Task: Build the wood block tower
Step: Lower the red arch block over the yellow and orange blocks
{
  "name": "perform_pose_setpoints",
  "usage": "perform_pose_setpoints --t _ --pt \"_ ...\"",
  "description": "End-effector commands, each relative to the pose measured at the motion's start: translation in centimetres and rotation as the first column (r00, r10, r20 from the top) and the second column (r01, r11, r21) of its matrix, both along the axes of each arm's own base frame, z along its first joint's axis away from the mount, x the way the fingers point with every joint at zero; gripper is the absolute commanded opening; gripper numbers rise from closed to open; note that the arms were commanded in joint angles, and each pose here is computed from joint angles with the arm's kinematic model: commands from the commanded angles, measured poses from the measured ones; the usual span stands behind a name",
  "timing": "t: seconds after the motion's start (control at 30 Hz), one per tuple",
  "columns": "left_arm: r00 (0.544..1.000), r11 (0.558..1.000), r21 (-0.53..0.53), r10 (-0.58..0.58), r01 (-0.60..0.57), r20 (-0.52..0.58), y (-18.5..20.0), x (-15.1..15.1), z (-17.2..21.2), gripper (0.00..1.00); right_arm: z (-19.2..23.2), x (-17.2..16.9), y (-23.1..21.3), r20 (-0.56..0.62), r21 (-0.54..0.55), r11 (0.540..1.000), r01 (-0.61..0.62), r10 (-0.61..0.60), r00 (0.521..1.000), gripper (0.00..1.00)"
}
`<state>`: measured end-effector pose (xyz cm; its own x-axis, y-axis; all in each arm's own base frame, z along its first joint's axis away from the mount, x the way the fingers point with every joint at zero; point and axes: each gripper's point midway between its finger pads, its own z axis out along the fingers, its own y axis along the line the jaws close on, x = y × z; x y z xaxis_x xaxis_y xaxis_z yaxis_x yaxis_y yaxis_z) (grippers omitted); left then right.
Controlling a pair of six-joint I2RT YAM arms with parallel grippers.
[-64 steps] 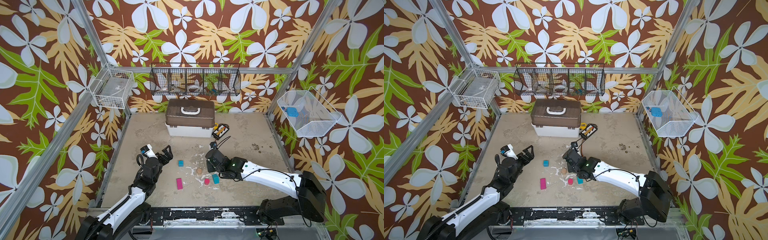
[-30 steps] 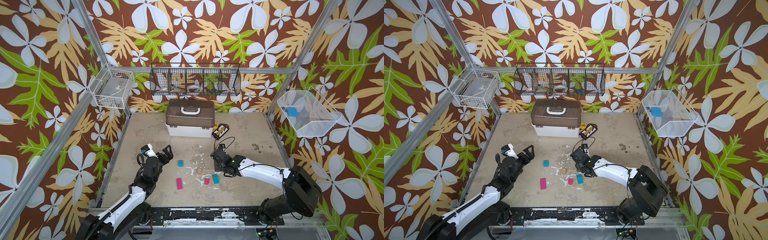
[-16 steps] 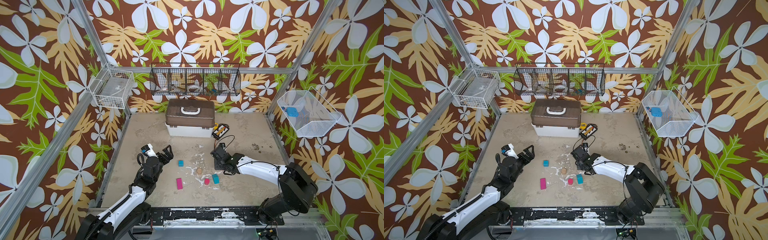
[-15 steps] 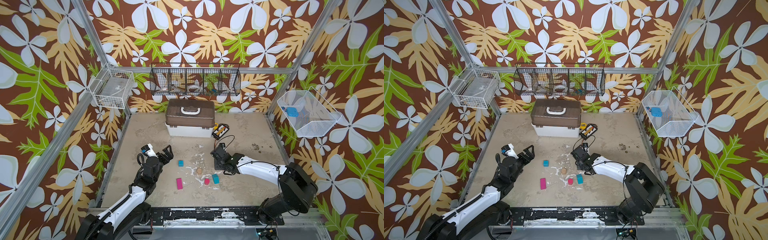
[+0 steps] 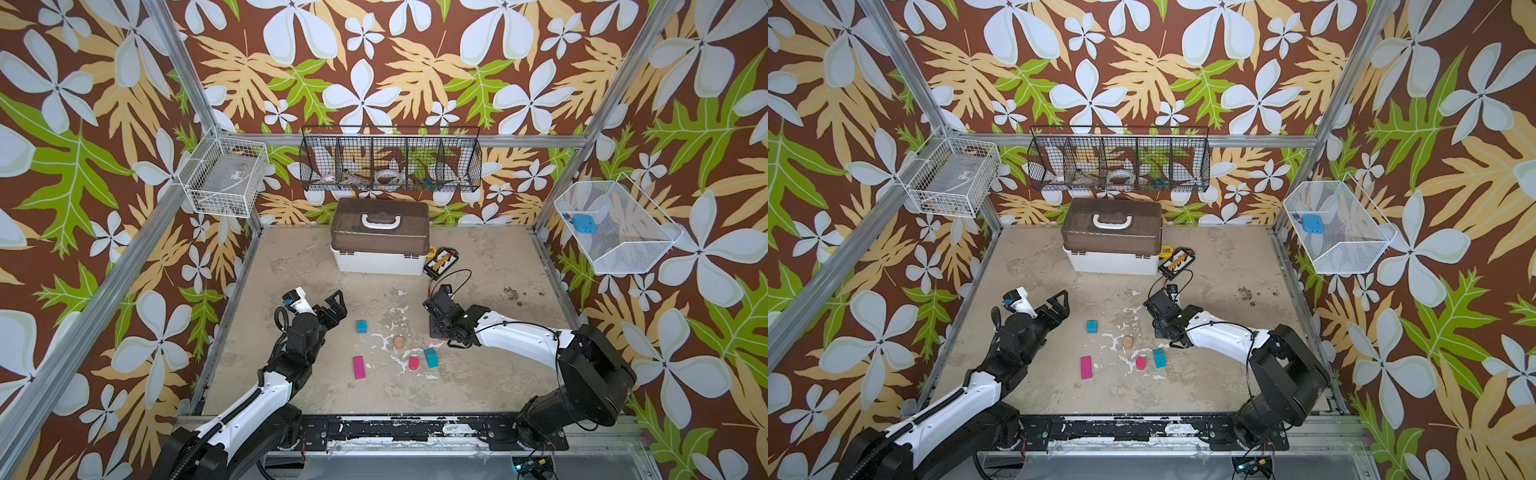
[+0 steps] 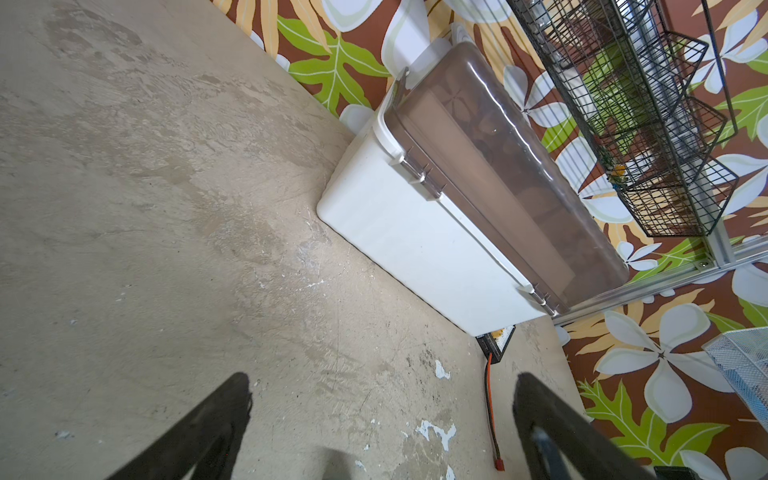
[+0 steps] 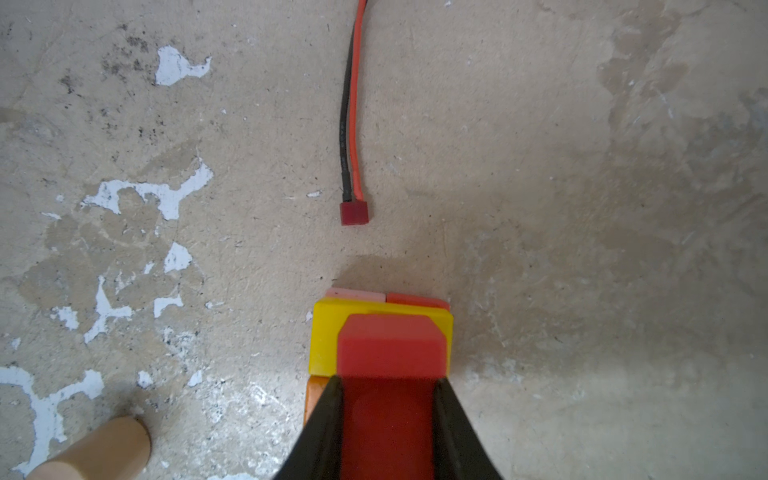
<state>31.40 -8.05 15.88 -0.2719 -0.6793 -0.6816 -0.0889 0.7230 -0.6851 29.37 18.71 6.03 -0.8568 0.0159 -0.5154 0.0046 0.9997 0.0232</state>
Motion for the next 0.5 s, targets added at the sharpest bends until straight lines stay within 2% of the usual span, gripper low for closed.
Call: perform_pose_setpoints --t 0.0,0.33,0.47 --pt "1.000 1.000 -0.011 0.002 -0.002 0.018 -0.04 0.20 0.67 1.00 -0.10 0.13 0.25 -0.002 0.025 1.000 0.011 -0.011 1.000 0.11" --pt "1.000 1.000 -0.012 0.000 0.000 0.020 -0.07 0.21 0.79 1.00 -0.36 0.14 0.37 -0.011 0.024 1.000 0.013 -0.013 1.000 0.13" --pt "1.000 1.000 -0.014 0.001 0.000 0.020 -0.07 0.20 0.81 1.00 -0.26 0.13 0.19 -0.006 0.019 1.000 0.019 -0.019 1.000 0.17"
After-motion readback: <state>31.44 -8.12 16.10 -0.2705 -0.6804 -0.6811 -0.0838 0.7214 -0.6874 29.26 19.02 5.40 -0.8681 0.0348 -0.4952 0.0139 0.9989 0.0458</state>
